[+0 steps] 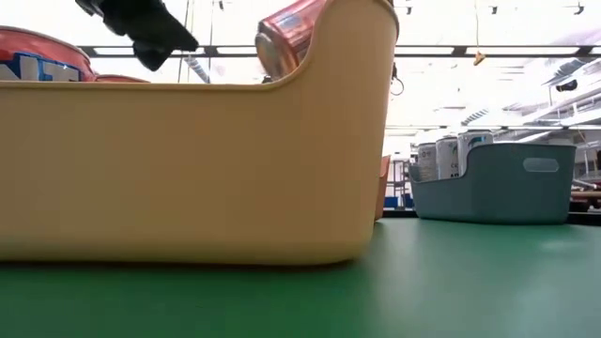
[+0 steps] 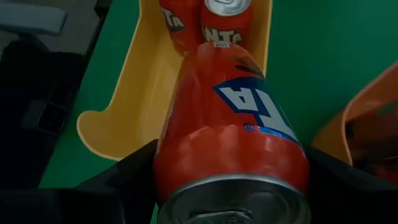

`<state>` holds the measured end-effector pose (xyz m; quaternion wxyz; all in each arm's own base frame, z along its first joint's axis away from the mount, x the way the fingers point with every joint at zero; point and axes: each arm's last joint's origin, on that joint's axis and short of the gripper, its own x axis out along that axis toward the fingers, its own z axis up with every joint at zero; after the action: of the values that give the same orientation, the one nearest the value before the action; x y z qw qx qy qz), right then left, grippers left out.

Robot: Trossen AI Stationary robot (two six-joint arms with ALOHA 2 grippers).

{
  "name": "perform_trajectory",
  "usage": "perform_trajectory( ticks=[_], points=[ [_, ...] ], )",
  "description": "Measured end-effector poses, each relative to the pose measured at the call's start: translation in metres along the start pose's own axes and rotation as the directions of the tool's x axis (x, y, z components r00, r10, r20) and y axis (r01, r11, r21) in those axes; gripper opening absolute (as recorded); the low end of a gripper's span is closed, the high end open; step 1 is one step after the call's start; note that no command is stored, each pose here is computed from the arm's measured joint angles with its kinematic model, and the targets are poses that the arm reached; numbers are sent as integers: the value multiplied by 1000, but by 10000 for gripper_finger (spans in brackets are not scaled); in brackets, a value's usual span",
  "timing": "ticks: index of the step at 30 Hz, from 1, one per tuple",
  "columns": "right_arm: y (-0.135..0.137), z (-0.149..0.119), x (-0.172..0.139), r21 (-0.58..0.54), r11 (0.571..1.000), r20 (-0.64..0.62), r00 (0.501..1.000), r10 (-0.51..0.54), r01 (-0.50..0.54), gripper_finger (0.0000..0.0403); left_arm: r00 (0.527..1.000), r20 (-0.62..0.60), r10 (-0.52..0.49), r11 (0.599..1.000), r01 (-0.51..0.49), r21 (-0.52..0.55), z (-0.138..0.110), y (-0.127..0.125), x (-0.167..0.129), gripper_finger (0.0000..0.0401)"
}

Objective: Sort soda cans
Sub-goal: Put the orange soda can into the yellow bin

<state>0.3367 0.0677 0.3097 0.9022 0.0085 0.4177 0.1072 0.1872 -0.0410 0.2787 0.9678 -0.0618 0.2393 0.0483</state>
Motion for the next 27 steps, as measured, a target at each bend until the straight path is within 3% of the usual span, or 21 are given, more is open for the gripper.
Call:
perform_trajectory(
  ticks=[4,9,14,27],
  points=[
    [2,6,10,-29,1000,-7,1000,6,-6,292,993,45,-111,994,111,-11,6,-8,1,4],
    [3,15,29,-58,998,-5,1000,10,-11,292,984,21,-179,981,176,84,1,-27,12,2],
    [2,17,43,-72,997,-26,1000,8,-10,292,983,-66,-174,976,181,120,-13,-43,34,1],
    [2,20,49,-73,997,-17,1000,12,-13,292,984,-97,-150,978,162,131,-25,-55,67,1]
  ],
)
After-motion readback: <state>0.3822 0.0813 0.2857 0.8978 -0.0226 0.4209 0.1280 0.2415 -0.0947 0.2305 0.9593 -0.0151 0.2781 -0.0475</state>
